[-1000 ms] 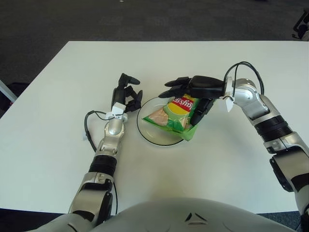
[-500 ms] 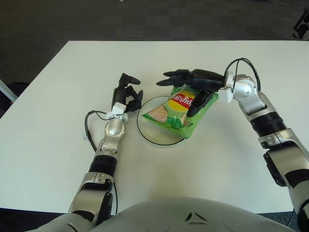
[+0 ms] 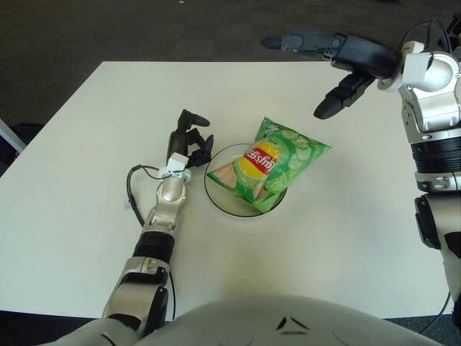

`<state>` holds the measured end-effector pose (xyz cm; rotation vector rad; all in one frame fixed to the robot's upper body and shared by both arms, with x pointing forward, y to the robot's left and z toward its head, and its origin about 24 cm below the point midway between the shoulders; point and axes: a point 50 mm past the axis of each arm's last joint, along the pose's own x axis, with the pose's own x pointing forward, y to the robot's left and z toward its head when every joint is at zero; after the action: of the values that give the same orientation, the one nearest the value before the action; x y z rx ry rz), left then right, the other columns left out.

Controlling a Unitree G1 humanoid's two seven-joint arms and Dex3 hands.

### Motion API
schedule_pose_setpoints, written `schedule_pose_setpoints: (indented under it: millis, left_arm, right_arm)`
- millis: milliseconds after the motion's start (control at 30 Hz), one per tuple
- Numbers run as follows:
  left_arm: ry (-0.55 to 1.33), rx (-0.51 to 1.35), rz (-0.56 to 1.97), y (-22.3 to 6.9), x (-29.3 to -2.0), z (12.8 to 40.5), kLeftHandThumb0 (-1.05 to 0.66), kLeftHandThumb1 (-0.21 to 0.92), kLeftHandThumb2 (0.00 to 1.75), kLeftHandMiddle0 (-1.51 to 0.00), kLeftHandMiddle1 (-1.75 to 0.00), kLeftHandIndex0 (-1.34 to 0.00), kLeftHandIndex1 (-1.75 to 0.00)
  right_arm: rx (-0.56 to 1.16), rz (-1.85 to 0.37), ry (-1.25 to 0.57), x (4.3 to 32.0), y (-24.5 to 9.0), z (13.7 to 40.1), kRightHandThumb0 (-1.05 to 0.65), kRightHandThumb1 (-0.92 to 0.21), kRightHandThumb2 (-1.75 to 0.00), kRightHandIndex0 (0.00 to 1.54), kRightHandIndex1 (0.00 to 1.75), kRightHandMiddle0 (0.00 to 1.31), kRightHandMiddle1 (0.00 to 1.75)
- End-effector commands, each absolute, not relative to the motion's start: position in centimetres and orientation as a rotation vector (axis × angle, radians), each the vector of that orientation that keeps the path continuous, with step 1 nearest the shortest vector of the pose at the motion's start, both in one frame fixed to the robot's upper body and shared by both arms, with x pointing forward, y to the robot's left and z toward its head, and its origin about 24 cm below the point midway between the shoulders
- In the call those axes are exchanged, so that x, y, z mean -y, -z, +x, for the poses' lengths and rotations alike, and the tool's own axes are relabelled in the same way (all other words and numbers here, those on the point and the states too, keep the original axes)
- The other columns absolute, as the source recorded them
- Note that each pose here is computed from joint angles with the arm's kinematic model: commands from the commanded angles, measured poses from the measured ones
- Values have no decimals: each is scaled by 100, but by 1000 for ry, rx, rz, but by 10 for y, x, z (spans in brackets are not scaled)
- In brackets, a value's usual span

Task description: Put the snack into the plate.

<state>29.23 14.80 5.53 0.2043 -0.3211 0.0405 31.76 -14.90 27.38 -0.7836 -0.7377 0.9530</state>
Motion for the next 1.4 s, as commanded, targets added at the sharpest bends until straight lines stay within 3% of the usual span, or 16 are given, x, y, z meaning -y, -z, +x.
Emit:
schedule_pose_setpoints:
  millis: [0,333,600,833,1200,1367]
  left_arm:
    - [-48,289,207,-47,-150,289,-39,65,88,-94,-175,-37,-175]
    - [-49,290,208,-46,-150,289,-39,64,89,-94,-175,-38,-175]
    - [-48,294,208,-46,-149,289,-39,64,89,-94,-175,-38,-175]
    - [-48,296,208,-46,-149,289,-39,64,89,-94,-175,-38,-175]
    - [-49,294,205,-46,-150,290,-39,64,89,-94,-175,-37,-175]
    - [-51,293,204,-45,-150,291,-39,65,88,-93,-175,-37,-175]
  right_arm:
    - [721,-722,-894,159,-276,319,-73,-92,-7,2,0,9,0]
    - [647,-633,-765,183,-296,332,-70,-85,0,4,0,14,3]
    - [653,-653,-583,210,-291,334,-51,-76,0,7,1,17,4]
    - [665,-529,-442,225,-252,334,-44,-76,0,22,2,25,5]
    - [492,-144,-224,233,-184,329,-37,-88,-3,45,2,50,10]
    - [447,-79,-122,239,-161,327,-36,-91,-11,73,5,62,25]
